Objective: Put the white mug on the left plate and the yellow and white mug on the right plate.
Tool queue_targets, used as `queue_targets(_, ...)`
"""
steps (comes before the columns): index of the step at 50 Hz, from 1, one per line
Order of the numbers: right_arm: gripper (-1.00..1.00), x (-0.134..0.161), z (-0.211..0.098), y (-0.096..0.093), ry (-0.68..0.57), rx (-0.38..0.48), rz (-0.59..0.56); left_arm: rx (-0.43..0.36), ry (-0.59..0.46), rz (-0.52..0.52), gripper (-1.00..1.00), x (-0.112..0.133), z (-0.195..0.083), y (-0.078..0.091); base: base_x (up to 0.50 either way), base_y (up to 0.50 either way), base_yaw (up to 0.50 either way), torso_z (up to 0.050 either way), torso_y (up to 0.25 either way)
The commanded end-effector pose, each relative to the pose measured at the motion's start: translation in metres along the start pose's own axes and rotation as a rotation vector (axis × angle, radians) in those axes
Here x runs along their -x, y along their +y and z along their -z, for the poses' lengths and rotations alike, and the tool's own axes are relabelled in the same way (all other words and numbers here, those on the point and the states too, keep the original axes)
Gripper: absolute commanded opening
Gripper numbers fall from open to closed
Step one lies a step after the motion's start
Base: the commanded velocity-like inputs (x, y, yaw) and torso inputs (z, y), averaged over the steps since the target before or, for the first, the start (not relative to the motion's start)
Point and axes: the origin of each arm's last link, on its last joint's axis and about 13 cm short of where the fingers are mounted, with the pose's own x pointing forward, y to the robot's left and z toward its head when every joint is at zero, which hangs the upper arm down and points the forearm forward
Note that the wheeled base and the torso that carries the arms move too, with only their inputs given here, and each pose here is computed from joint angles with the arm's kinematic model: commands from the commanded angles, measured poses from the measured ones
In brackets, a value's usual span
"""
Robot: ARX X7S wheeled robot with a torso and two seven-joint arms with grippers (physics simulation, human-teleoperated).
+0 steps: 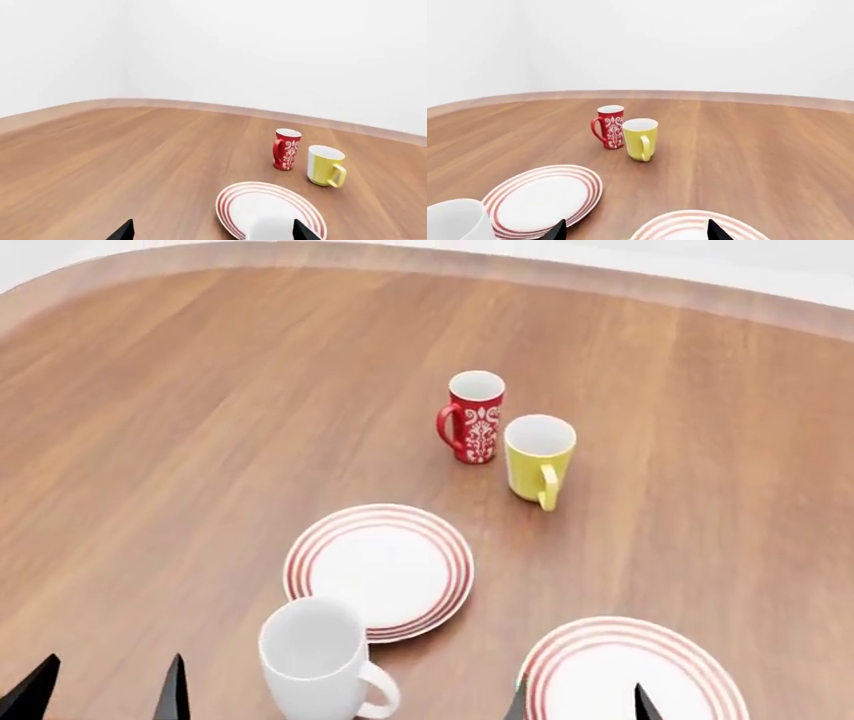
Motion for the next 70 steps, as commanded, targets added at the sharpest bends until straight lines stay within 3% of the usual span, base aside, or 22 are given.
queue_targets(1,1.00,0.001,-0.002,0.002,0.005,-0.004,-0.007,-0.003,-0.002,0.011,1.00,0.001,0.000,0.001,0.48,0.15,0.00,0.000,0.000)
queue_targets(34,1.00,0.003,-0.005,0.000,-0.039,0.001,0.011,-0.022,-0.010,0.019,1.00,0.001,-0.002,0.000,0.27,0.08,0.00,0.000,0.000)
queue_targets(39,1.00,0.003,-0.005,0.002,-0.051,0.072,0.010,-0.023,-0.012,0.019,1.00,0.001,-0.003,0.000,-0.05,0.15,0.00,0.000,0.000)
queue_targets(48,1.00,0.003,-0.006,0.000,-0.055,0.009,0.032,-0.023,-0.014,0.022,1.00,0.001,-0.003,0.000,-0.08,0.28,0.00,0.000,0.000)
queue_targets(61,1.00,0.002,-0.003,0.000,-0.046,0.017,0.030,-0.022,-0.016,0.017,1.00,0.002,-0.004,0.001,0.00,0.00,0.00,0.000,0.000)
queue_targets(69,1.00,0.022,-0.002,-0.010,0.005,0.107,-0.011,-0.028,-0.038,-0.012,1.00,0.005,-0.009,0.006,0.00,0.00,0.00,0.000,0.000)
queue_targets(70,1.00,0.028,-0.007,-0.015,0.012,0.168,-0.008,-0.028,-0.043,-0.017,1.00,0.006,-0.011,0.007,0.00,0.00,0.00,0.000,0.000)
